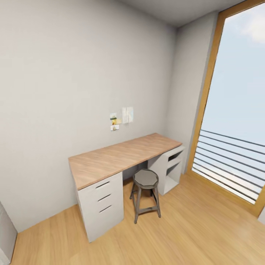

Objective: Attach the digital camera to the camera tripod in the bedroom.

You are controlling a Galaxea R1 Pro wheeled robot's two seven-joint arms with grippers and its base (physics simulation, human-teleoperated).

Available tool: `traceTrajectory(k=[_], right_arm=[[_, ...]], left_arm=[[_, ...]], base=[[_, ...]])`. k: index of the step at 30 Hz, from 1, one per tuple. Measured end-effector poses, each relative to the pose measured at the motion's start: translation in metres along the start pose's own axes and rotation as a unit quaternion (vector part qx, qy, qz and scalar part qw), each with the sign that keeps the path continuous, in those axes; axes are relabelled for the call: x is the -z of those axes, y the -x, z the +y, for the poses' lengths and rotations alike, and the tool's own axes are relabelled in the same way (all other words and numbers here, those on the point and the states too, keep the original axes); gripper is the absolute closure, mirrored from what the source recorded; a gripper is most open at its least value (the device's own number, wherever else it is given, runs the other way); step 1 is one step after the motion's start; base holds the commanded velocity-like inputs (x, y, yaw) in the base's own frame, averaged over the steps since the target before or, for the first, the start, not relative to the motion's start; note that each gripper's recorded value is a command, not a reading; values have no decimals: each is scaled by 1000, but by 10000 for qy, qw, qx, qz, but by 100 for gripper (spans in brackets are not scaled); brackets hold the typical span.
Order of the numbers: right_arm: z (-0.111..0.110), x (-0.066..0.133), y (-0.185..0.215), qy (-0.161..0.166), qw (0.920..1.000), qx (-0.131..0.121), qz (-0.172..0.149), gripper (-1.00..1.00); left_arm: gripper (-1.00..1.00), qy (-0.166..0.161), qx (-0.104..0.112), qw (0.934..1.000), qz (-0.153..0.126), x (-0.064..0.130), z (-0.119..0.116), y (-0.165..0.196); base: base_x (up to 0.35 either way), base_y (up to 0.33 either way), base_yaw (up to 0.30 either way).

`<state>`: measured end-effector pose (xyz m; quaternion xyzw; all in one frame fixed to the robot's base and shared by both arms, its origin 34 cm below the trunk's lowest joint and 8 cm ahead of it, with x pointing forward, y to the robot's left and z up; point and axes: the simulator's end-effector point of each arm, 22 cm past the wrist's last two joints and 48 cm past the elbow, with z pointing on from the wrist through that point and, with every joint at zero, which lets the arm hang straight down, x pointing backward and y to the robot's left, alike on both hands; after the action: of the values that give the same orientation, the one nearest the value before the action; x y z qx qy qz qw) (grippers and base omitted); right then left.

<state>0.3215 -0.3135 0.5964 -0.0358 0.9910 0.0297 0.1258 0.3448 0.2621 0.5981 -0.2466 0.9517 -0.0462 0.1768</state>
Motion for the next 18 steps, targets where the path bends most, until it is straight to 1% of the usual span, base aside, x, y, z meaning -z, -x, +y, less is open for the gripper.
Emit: traceTrajectory(k=[6, 10, 15, 18], right_arm=[[-1, 0, 0, -10, 10000, -4, 4, -100], [-1, 0, 0, -7, 10000, 1, 1, -100], [0, 0, 0, -2, 10000, 1, 3, -100], [2, -1, 0, 10, 10000, -2, 18, -100]], left_arm=[[100, 0, -7, 10000, 4, 0, -1, -1], [100, 0, -8, 10000, 6, 0, -1, -1], [100, 1, -8, 10000, 4, 0, -1, 0], [100, 1, -8, 10000, 2, 0, -1, 0]], base=[[283, 218, 0], [237, 114, 0], [56, 21, -5], [10, 4, -124]])
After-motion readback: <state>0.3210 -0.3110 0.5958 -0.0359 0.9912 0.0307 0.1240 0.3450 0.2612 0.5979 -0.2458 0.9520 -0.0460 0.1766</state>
